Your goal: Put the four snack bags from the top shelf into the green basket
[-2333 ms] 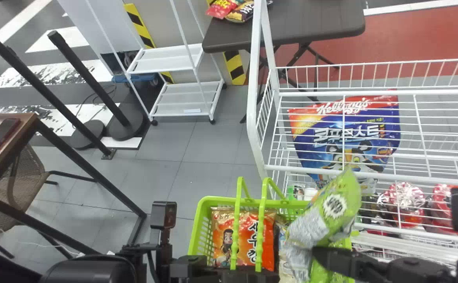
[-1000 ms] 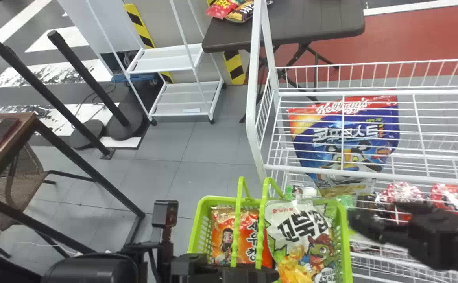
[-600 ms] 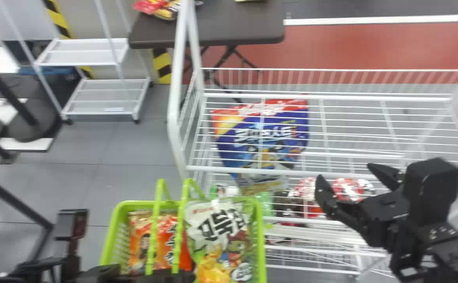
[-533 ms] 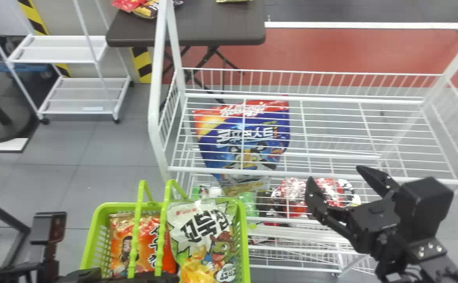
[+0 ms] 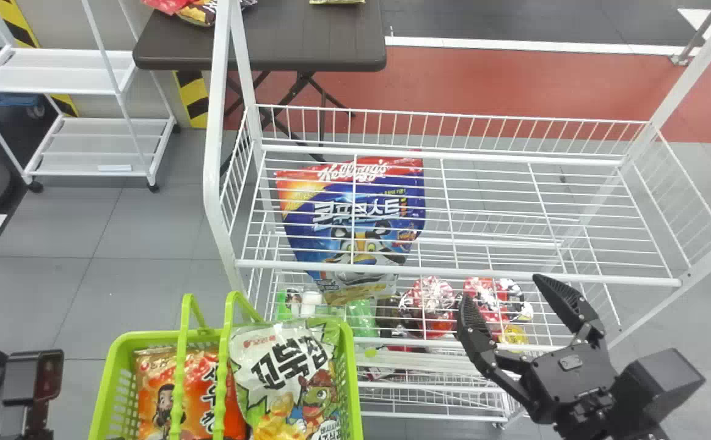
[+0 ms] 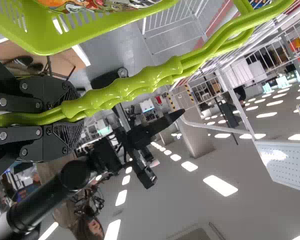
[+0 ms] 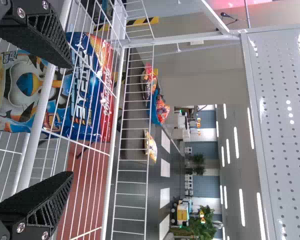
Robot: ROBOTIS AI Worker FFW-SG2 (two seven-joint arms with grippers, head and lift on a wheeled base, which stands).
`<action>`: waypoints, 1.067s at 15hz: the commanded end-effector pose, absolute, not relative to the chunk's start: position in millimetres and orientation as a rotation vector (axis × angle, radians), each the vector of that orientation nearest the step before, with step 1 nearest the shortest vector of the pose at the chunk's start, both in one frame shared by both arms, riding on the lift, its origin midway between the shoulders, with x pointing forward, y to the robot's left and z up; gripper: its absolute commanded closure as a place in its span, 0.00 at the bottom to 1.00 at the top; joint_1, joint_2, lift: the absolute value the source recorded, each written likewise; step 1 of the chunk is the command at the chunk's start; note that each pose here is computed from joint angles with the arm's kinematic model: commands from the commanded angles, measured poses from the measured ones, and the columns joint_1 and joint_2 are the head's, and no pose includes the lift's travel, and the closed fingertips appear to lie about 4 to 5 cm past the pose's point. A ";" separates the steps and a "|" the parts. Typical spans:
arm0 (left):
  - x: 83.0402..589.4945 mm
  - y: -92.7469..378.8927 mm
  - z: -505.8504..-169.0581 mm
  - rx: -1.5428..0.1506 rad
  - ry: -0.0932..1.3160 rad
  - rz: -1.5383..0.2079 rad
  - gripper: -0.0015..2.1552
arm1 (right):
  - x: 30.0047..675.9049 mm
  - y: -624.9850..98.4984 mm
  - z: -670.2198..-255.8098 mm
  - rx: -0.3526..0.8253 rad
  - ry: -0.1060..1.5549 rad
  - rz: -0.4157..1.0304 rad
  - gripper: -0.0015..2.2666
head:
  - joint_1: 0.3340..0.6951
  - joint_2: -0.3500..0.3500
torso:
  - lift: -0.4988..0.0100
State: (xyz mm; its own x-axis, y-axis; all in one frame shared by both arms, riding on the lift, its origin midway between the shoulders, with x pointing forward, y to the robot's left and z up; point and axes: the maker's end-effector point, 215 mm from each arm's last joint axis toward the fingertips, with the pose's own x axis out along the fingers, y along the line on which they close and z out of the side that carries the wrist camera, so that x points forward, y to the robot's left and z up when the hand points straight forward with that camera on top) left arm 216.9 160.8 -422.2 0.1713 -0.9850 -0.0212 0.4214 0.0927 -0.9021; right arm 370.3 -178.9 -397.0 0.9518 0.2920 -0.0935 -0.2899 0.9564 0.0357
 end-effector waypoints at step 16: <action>211.9 158.8 -419.1 -0.924 0.787 -1.227 1.00 | 359.8 -178.0 -407.0 0.039 0.123 0.289 0.02 | 1.00 0.44 | 0.98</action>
State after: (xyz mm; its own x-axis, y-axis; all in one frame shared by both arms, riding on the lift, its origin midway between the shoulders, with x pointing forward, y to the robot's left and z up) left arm 212.8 159.2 -420.8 0.1793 -0.9836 -0.0207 0.4198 0.0956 -0.9026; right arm 360.4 -179.5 -406.6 0.9515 0.2853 -0.1148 -0.2810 0.9583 0.0522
